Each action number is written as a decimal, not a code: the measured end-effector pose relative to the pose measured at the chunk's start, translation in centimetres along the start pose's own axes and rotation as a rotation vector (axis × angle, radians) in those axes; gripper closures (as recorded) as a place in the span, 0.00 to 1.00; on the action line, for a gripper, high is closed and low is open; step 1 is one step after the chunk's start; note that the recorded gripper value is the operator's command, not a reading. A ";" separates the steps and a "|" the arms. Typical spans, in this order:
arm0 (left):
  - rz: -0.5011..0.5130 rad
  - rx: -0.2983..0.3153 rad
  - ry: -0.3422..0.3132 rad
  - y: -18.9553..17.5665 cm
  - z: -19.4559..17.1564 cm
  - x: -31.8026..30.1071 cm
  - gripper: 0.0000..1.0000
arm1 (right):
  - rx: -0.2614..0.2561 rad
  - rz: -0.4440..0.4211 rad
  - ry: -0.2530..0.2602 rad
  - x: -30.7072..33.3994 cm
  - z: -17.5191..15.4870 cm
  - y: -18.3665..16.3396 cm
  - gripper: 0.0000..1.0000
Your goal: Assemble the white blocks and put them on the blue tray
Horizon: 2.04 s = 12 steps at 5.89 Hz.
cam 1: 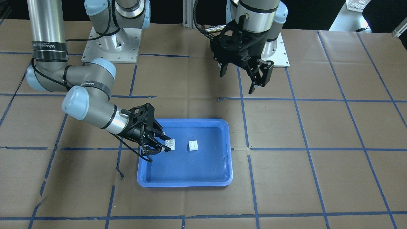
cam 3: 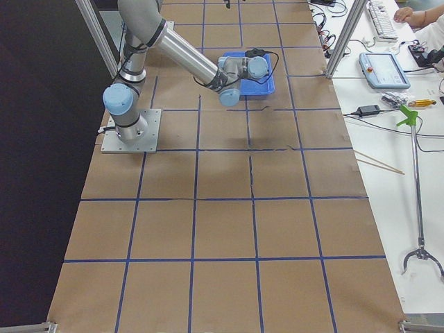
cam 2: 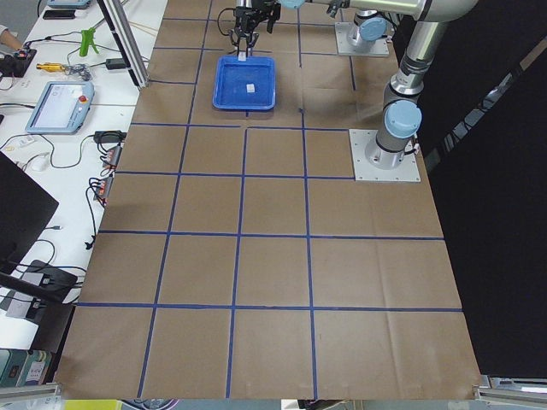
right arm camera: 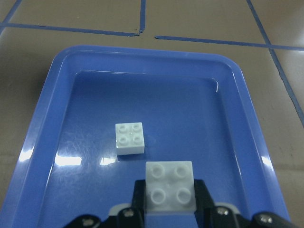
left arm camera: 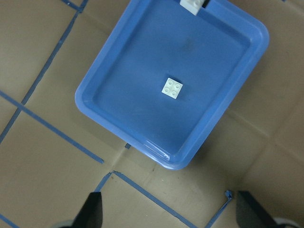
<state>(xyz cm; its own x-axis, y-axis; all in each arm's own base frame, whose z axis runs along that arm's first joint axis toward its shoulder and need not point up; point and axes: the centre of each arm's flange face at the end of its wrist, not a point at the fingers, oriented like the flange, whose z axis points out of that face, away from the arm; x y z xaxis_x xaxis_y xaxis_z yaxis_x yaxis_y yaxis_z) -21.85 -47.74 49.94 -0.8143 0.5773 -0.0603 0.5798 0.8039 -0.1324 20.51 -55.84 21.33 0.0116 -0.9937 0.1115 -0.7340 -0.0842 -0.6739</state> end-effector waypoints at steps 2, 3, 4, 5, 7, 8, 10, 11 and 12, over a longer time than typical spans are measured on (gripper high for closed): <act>-0.237 0.032 -0.028 2.3 -2.0 -3.5 0.00 | 0.004 -0.013 0.022 -1.1 3.6 0.9 0.70; -0.350 0.042 -0.035 3.0 -2.7 -3.8 0.00 | 0.005 -0.013 0.024 -1.2 4.8 1.8 0.70; -0.409 0.039 -0.035 3.4 -2.9 -4.0 0.00 | 0.006 -0.013 0.022 -1.3 5.3 2.2 0.70; -0.440 0.029 -0.032 3.6 -2.9 -4.0 0.00 | 0.005 -0.011 0.019 -1.4 5.6 2.4 0.70; -0.558 0.025 -0.027 3.8 -3.1 -3.8 0.00 | 0.008 -0.011 -0.009 -2.0 7.3 2.4 0.70; -0.606 0.018 -0.025 4.0 -3.5 -3.7 0.00 | 0.009 -0.015 -0.015 -2.2 7.8 2.0 0.70; -0.628 -0.019 -0.017 4.4 -4.1 -3.5 0.00 | 0.008 -0.004 -0.015 -2.2 7.8 1.7 0.70; -0.628 -0.025 -0.015 4.5 -4.0 -3.5 0.00 | 0.005 0.001 -0.018 -2.3 7.9 1.8 0.70; -0.628 -0.027 -0.015 4.5 -3.9 -3.5 0.00 | 0.002 0.006 -0.022 -2.4 8.1 2.0 0.70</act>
<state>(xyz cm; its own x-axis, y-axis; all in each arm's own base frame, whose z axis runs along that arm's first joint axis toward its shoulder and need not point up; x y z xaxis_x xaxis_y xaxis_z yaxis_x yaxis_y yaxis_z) -16.30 -45.54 53.41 -0.9999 -0.0077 0.0069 -0.0085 0.9924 -0.1224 24.50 -54.17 13.83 0.0218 -0.9956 0.0917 -0.7325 -0.0783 -0.6763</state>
